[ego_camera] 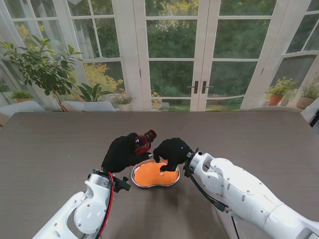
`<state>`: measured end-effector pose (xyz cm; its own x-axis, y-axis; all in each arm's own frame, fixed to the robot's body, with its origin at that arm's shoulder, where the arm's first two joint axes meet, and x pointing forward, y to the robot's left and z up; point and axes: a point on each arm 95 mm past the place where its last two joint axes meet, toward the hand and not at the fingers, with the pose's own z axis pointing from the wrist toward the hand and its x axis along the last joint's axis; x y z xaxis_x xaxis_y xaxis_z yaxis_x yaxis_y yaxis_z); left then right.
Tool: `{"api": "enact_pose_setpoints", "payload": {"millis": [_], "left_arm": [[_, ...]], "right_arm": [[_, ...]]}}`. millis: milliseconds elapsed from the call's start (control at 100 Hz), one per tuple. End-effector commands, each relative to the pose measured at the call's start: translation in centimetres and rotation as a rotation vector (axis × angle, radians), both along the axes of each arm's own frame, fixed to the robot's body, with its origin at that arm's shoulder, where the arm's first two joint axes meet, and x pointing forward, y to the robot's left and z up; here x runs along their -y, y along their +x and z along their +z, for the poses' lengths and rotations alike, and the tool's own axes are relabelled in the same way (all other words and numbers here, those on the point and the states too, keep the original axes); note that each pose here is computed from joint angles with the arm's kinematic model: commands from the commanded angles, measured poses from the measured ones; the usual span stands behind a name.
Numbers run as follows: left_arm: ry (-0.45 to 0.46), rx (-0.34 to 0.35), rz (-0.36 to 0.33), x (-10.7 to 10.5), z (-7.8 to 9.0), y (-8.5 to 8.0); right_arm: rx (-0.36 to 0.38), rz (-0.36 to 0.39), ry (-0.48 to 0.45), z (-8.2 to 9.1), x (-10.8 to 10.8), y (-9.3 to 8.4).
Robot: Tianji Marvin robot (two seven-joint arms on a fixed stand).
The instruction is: Collect the cotton balls from the tray into a sample bottle
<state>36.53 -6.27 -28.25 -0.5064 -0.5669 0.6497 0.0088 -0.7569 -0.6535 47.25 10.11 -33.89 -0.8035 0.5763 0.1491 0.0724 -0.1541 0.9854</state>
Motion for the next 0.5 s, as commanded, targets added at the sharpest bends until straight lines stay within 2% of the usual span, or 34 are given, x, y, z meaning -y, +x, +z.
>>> {"api": "enact_pose_setpoints", "payload": {"millis": [0, 180, 490], "left_arm": [[0.006, -0.006, -0.012, 0.2, 0.1, -0.1], [0.007, -0.007, -0.012, 0.2, 0.1, -0.1], [0.005, -0.003, -0.007, 0.1, 0.2, -0.2]], "right_arm": [[-0.013, 0.017, -0.019, -0.4, -0.7, -0.1], [0.010, 0.042, -0.057, -1.2, -1.3, 0.2], [0.024, 0.039, -0.118, -2.4, -1.6, 0.7]]}}
